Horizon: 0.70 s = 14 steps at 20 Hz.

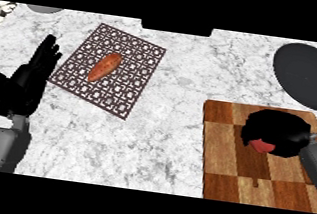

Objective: Pick the bell pepper from the cutting board and place it in the pan

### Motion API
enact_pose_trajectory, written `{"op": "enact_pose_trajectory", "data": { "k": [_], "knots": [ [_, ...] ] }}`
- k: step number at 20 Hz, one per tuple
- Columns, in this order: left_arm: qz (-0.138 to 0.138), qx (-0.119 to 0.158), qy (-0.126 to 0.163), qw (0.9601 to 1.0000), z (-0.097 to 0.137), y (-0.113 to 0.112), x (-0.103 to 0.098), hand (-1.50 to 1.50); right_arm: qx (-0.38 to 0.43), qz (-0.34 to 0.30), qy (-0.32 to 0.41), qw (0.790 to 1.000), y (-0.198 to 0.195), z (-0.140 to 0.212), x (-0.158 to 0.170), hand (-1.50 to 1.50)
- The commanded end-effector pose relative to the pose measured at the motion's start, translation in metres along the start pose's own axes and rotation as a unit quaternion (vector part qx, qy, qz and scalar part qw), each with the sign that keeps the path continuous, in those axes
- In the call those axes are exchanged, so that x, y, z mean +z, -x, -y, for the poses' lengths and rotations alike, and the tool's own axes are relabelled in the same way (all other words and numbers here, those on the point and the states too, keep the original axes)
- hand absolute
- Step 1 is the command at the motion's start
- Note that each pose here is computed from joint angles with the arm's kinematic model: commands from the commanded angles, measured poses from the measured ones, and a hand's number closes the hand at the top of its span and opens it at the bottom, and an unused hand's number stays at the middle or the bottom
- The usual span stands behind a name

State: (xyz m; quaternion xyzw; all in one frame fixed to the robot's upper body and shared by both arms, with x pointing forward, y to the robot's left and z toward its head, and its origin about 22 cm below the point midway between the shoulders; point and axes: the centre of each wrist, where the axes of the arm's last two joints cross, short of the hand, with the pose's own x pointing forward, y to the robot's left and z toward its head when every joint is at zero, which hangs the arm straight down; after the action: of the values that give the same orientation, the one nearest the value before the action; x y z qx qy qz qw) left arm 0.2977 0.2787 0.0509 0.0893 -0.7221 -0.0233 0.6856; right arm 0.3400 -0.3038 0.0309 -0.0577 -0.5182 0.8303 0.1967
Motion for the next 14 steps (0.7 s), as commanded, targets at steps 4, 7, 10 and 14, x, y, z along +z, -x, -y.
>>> {"op": "enact_pose_trajectory", "data": {
  "k": [4,7,10,14],
  "knots": [
    [-0.005,0.001,0.003,1.0000,0.007,-0.007,0.003,0.00,0.017,0.042,0.014,0.999,-0.008,-0.011,-0.011,1.50],
    [-0.009,0.002,0.003,1.0000,-0.012,0.000,0.010,0.00,0.028,0.046,0.013,0.998,0.004,-0.022,0.013,1.50],
    [-0.004,0.001,0.005,1.0000,-0.007,-0.016,-0.003,0.00,0.007,0.024,0.075,0.997,0.014,-0.006,0.005,1.50],
    [-0.012,-0.008,-0.019,0.9997,-0.021,0.008,0.009,0.00,-0.151,-0.160,0.081,0.972,-0.011,-0.027,-0.015,1.50]
  ]
}}
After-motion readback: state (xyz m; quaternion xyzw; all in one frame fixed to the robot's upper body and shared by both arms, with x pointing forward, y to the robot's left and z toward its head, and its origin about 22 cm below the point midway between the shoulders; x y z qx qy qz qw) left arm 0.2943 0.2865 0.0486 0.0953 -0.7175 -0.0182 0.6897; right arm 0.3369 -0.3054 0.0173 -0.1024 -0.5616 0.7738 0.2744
